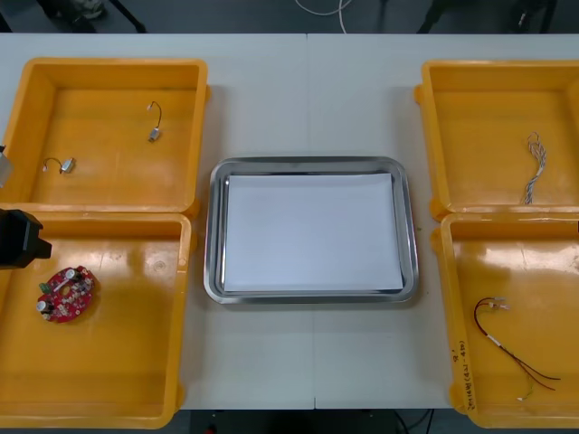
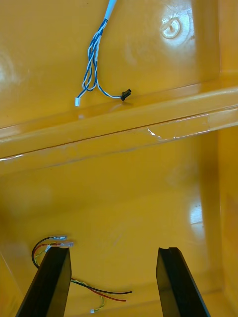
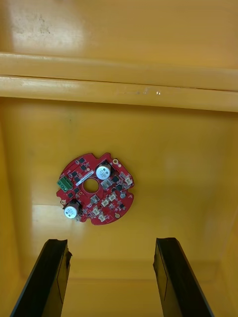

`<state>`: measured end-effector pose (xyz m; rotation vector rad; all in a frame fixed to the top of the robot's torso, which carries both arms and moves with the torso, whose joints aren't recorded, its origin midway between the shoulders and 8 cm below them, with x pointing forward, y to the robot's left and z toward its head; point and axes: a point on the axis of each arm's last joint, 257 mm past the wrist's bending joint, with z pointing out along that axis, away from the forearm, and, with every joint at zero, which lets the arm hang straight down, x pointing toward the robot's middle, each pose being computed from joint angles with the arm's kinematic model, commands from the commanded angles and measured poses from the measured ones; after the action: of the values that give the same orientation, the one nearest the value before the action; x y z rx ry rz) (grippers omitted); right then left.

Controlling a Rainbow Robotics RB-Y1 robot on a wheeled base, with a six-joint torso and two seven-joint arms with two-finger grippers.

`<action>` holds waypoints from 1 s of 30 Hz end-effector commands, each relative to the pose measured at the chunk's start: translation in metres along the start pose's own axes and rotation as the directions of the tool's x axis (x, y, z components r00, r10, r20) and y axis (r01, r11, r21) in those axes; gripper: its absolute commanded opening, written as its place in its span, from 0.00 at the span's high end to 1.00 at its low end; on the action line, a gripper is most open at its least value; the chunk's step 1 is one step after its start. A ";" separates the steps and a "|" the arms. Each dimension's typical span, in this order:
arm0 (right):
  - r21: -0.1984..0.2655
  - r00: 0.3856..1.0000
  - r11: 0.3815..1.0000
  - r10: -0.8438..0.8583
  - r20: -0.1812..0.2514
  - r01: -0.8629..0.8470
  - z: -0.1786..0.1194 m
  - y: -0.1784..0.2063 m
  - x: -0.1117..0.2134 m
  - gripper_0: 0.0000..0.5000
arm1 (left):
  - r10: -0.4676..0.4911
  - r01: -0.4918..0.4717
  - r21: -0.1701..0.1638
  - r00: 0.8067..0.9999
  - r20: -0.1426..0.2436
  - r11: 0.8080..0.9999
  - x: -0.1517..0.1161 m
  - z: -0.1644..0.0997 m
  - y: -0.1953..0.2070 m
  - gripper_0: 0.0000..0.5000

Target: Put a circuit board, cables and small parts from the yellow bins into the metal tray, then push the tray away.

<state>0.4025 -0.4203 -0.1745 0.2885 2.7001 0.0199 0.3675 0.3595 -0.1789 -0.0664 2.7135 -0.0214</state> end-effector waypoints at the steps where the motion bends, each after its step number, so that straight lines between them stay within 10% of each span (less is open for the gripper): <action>1: 0.024 0.999 1.000 -0.018 0.031 0.017 -0.014 -0.015 -0.009 0.00 | 0.109 -0.109 -0.042 0.994 0.006 0.993 0.001 -0.010 0.011 0.00; 30: 0.038 0.999 0.999 -0.008 0.037 0.007 -0.016 -0.022 -0.012 0.00 | 0.109 -0.109 -0.042 0.994 0.006 0.993 0.001 -0.010 0.011 0.00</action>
<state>0.4026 -0.4208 -0.1744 0.2908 2.6995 0.0202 0.3675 0.3595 -0.1789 -0.0664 2.7135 -0.0214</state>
